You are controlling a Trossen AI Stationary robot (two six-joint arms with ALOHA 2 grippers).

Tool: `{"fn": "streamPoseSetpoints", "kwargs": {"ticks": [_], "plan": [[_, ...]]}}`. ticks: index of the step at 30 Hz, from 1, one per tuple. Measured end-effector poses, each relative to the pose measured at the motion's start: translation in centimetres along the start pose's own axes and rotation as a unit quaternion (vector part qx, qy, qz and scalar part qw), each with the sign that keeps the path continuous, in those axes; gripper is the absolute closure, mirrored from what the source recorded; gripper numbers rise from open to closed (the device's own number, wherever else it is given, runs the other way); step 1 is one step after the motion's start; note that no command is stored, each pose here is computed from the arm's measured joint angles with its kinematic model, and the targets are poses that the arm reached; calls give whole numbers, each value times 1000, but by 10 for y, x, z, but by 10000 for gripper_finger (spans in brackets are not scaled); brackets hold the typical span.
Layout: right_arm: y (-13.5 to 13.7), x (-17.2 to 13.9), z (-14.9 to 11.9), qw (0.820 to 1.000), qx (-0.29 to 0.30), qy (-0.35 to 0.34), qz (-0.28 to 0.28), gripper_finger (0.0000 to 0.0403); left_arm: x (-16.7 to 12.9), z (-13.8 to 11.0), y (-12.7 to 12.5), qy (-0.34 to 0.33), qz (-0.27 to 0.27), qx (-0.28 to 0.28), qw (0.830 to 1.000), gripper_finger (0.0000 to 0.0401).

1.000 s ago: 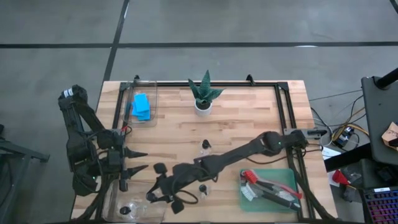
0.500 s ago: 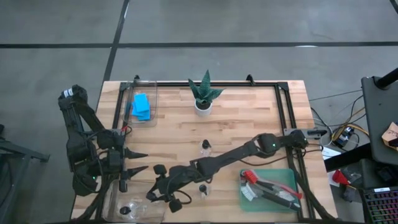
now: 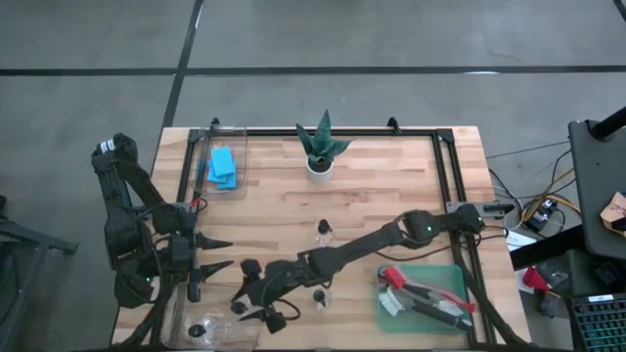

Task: Pick & Place Kitchen Sink Supplies
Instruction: Put the transparent spray bottle into the bottom transparent bin

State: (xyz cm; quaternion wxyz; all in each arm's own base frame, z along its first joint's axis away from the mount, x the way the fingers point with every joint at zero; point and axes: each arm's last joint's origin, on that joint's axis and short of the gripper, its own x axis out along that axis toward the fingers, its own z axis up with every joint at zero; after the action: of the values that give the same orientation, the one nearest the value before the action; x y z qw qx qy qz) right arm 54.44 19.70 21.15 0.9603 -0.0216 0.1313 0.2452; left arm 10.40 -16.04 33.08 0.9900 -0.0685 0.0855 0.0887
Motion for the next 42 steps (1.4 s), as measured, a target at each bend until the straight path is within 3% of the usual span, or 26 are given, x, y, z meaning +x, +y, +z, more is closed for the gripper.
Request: {"fn": "streamPoseSetpoints", "kwargs": {"ticks": [6,15,29,42], "plan": [[1,-9,16,1000,-19,-8,-1,118,0,0,0,0,0,0,1000,218],[0,-29,31,998,-38,55,1,75,0,0,0,1,-1,-1,1000,218],[11,-91,76,986,-54,159,15,84,0,0,0,1,-1,-2,1000,217],[34,-160,103,962,17,272,12,83,1,-2,-2,3,-1,3,1000,217]]}}
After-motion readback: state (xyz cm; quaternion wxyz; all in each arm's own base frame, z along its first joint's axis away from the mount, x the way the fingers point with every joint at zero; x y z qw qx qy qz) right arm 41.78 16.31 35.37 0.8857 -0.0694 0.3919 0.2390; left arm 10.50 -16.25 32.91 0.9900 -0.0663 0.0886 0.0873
